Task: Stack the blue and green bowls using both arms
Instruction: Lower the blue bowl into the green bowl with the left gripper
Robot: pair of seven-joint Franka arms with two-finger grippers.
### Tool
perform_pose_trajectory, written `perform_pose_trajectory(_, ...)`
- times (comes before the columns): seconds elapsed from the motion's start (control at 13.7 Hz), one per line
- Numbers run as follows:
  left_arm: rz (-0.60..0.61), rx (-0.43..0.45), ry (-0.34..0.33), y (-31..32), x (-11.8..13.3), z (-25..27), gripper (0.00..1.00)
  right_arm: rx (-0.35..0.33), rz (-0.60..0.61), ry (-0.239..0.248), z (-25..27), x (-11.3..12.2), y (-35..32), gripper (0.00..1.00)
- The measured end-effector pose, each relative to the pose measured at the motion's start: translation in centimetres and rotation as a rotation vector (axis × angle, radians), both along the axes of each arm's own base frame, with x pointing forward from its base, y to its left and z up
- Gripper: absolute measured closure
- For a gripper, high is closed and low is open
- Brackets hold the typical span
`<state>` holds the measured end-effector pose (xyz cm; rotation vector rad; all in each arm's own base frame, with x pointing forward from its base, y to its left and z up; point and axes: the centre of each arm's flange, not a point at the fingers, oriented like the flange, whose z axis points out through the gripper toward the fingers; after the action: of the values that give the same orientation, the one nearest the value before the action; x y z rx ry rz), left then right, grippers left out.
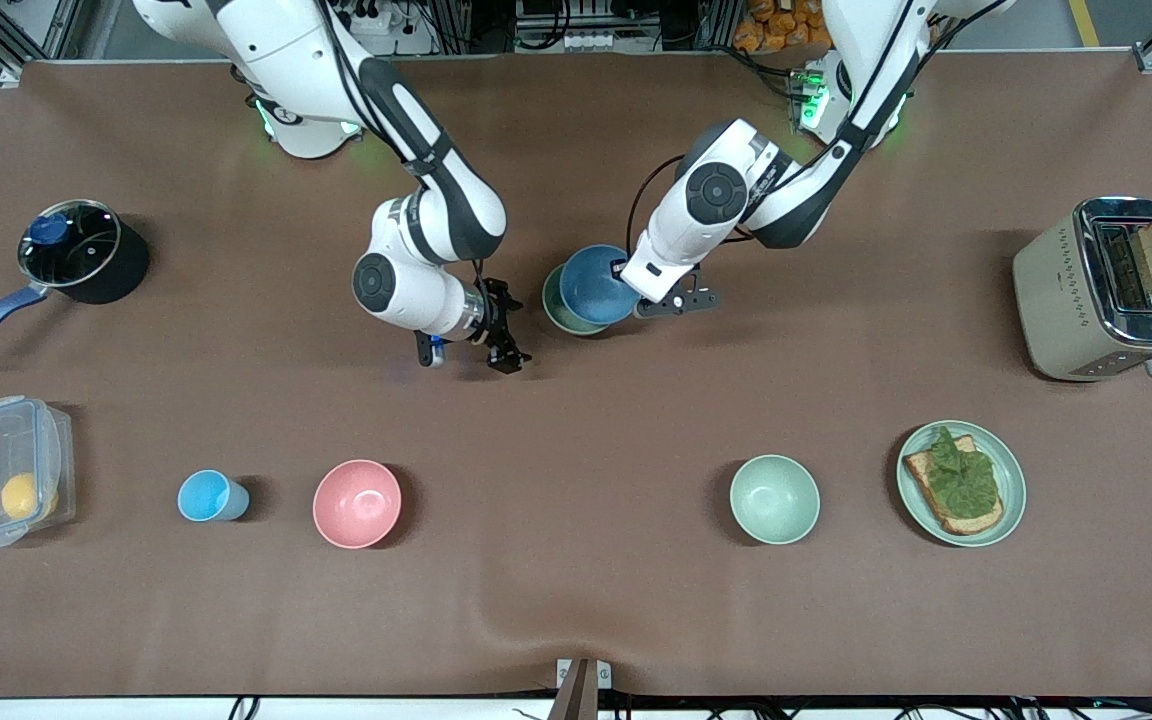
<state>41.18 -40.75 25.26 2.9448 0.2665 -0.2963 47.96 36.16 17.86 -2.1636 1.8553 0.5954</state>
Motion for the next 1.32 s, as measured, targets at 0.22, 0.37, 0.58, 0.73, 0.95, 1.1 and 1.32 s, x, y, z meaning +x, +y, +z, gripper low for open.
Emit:
perform_pose_trajectory(0.22,0.003,-0.012,-0.001,-0.5,0.6,0.0,0.95,0.008,0.016,-0.003,-0.8,-0.4,0.2,0.0)
perform_pose_trajectory(0.37,0.001,-0.019,-0.003,-1.1,0.7,0.2,0.95,0.009,0.017,-0.003,-0.8,-0.4,0.3,0.0)
perform_pose_trajectory(0.58,-0.003,-0.024,0.004,-2.0,0.5,-0.2,0.95,0.01,0.016,-0.002,-0.8,-0.5,0.3,0.0)
perform_pose_trajectory(0.73,-0.008,-0.024,0.012,-2.5,0.2,-0.6,0.95,0.01,0.016,-0.002,-0.8,-0.5,0.3,0.0)
perform_pose_trajectory(0.95,-0.008,-0.021,0.024,-2.6,0.1,-1.3,0.95,0.011,0.018,-0.002,-0.8,-0.5,0.4,0.0)
perform_pose_trajectory(1.1,-0.006,-0.022,0.031,-2.7,0.3,-1.7,0.95,0.011,0.018,-0.003,-0.8,-0.6,0.4,0.0)
perform_pose_trajectory(1.32,-0.001,-0.026,0.037,-2.8,0.7,-2.1,0.79,0.008,0.015,-0.008,-0.9,-0.5,0.4,0.0)
